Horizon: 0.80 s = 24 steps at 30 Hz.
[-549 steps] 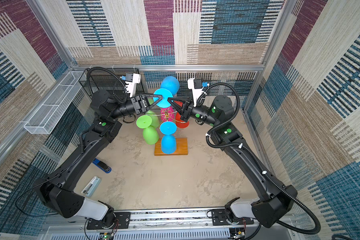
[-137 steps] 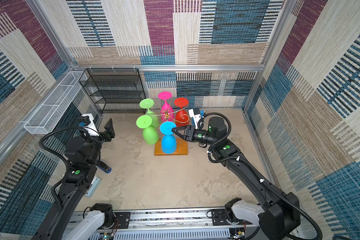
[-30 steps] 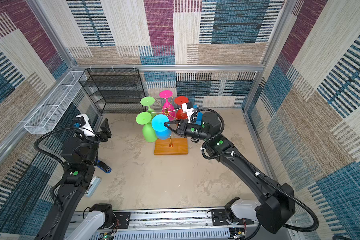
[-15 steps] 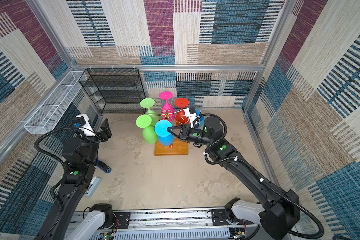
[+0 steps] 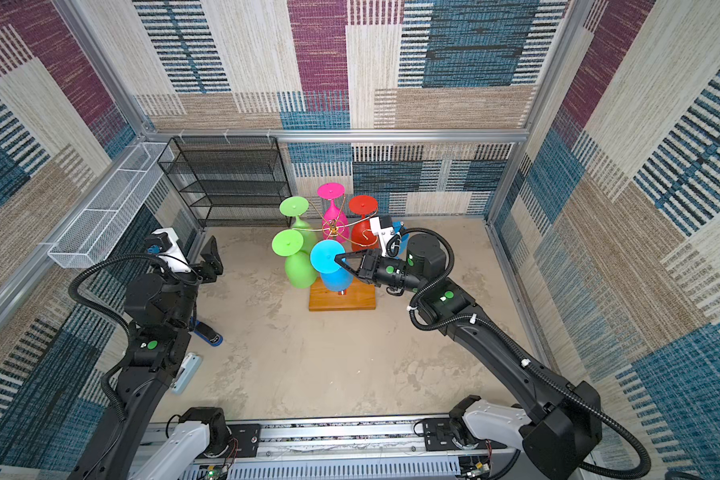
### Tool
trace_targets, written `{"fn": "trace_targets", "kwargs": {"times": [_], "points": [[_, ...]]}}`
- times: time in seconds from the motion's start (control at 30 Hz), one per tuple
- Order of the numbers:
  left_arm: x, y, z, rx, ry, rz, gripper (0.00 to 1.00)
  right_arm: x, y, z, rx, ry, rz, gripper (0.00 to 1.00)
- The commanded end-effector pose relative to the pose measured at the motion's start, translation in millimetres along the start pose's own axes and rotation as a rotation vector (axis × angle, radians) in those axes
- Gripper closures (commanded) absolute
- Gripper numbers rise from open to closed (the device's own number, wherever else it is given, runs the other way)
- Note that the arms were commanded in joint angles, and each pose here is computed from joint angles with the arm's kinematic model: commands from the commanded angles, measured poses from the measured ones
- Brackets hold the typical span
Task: Take the wine glass off the wine glass rack
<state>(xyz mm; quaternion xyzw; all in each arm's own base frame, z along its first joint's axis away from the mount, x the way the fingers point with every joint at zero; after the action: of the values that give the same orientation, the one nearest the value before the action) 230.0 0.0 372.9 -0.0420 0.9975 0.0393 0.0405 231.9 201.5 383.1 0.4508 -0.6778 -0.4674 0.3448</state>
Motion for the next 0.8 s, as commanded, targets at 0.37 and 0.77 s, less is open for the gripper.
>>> {"fn": "trace_targets", "kwargs": {"times": [0.37,0.77], "points": [[-0.3,1.0,-4.3,0.026,-0.033,0.004,0.21,-12.1,8.8,-7.4,0.059,-0.026,-0.038,1.00],[-0.1,2.2,-4.4,0.030,-0.036,0.003,0.21,-14.0,8.9,-11.7,0.060,-0.070,-0.029,1.00]]}}
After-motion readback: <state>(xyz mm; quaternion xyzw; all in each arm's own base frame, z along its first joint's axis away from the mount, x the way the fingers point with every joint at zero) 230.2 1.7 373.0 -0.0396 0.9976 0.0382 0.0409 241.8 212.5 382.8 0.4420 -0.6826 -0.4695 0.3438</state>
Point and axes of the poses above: each gripper's point midway between its finger pads, its own x axis back along the fingers, its own y axis along the line the jaws close on, z = x × y, the point moved 10 cm from there along x, back along the fingers, and after that the axes turned 9 degrees about -x, right-handed, at the moved point
